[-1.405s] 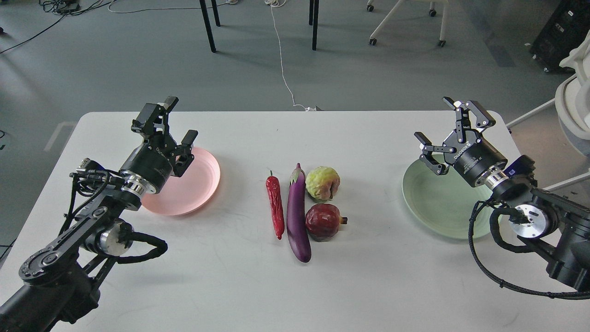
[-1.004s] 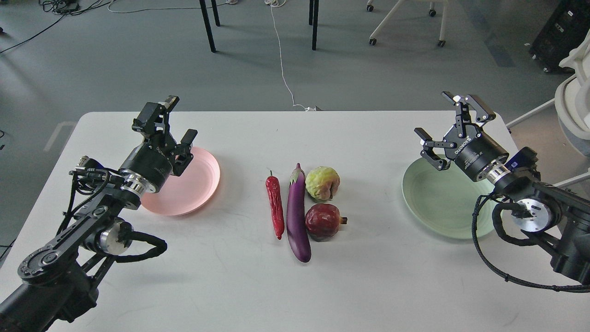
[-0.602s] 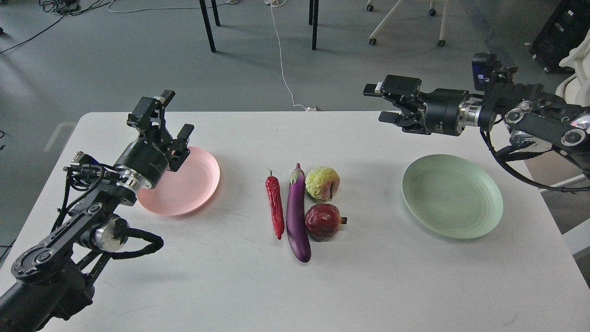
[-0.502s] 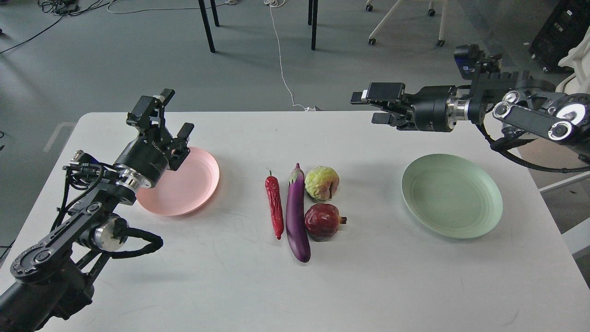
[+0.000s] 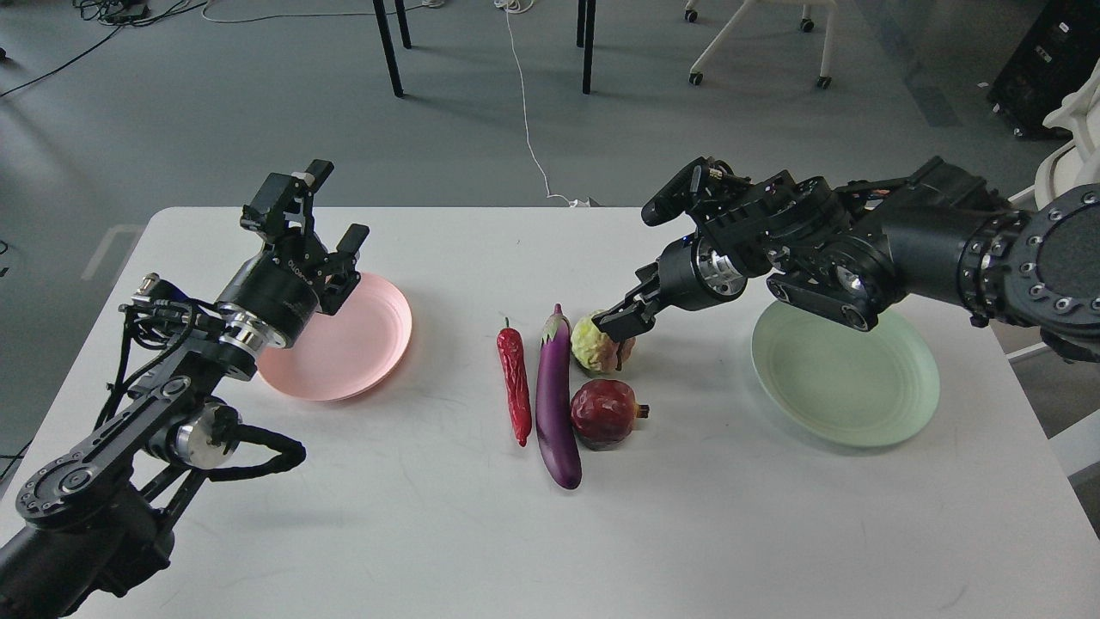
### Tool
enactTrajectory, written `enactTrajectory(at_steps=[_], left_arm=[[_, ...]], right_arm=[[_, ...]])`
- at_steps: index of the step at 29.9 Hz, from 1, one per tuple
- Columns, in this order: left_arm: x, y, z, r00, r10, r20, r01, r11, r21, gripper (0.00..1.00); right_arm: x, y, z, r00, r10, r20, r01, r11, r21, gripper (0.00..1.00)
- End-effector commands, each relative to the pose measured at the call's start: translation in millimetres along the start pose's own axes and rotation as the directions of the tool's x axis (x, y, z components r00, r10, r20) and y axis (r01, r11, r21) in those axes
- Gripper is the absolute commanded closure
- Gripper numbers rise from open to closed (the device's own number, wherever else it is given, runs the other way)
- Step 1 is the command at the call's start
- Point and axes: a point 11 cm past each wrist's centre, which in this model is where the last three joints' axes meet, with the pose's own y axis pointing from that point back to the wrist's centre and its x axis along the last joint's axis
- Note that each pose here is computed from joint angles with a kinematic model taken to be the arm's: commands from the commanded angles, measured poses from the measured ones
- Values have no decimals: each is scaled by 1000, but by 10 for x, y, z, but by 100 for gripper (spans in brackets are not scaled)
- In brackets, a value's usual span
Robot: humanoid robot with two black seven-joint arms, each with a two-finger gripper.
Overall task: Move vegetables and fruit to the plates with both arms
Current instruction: 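Grasp the pale green fruit with the right gripper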
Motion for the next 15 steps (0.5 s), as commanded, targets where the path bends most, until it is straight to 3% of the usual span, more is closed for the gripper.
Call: enactTrajectory(at_steps=[1,11,15], left_arm=[[8,12,-1,1000,1,2,-1,1000,2,2],[8,13,-11,1000,0,3,0,1000,7,2],[3,14,-15,1000,-2,3,2,1000,8,2]], right_arm=[[-22,-56,-66,1000,-8,-8,8,1000,14,4],[-129,-163,-148,1000,-19,8,19,999,38,6],[-188,-196,-166,1000,-25,14,24,999,45,10]])
